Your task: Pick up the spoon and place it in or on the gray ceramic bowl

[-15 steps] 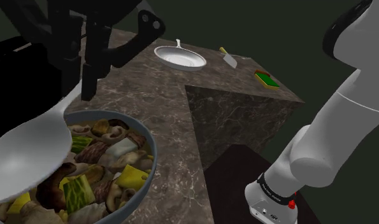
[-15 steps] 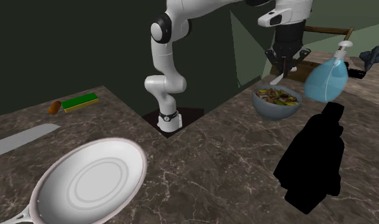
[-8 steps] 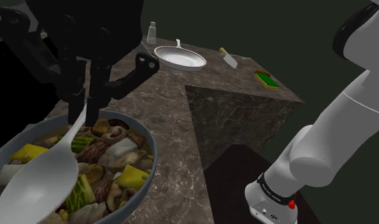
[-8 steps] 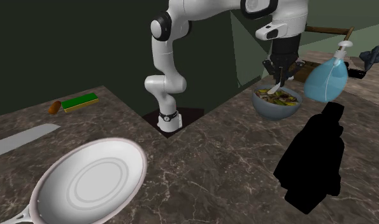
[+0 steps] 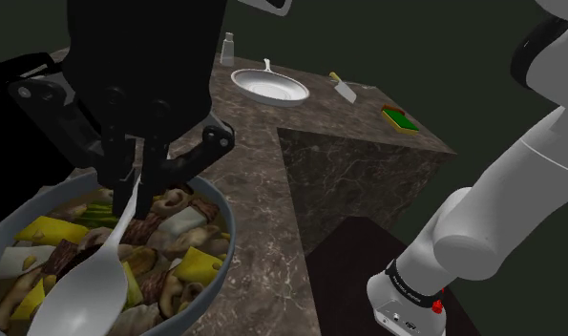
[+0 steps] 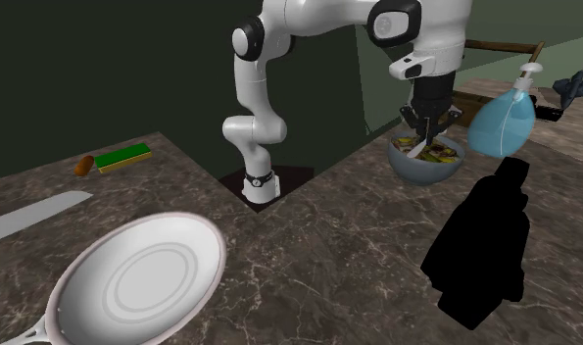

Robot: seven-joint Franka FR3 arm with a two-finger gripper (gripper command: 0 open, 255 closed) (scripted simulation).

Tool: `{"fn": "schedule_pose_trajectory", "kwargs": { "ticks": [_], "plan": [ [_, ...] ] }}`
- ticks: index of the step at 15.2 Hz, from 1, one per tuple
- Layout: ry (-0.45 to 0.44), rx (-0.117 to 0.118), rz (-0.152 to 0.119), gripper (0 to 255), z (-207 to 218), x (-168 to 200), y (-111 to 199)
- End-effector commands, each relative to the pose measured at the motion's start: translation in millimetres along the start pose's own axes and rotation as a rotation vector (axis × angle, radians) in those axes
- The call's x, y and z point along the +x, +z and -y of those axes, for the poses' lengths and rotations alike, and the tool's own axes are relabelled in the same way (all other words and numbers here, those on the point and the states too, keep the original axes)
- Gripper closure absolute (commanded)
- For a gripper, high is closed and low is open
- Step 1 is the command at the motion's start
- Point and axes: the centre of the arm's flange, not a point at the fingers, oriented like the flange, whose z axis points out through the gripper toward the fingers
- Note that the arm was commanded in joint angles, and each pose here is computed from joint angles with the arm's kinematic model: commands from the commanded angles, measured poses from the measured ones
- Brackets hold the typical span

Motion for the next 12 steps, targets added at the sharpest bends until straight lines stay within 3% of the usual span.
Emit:
{"fn": "schedule_pose_trajectory", "kwargs": {
  "ticks": [1,5,6,11,12],
  "plan": [
    [0.000,0.000,0.000,255,0,0,1],
    [0.000,0.000,0.000,255,0,0,1],
    [0.000,0.000,0.000,0,0,0,1],
    [0.000,0.000,0.000,0,0,0,1],
    [0.000,0.000,0.000,0,0,0,-12]
  ]
}}
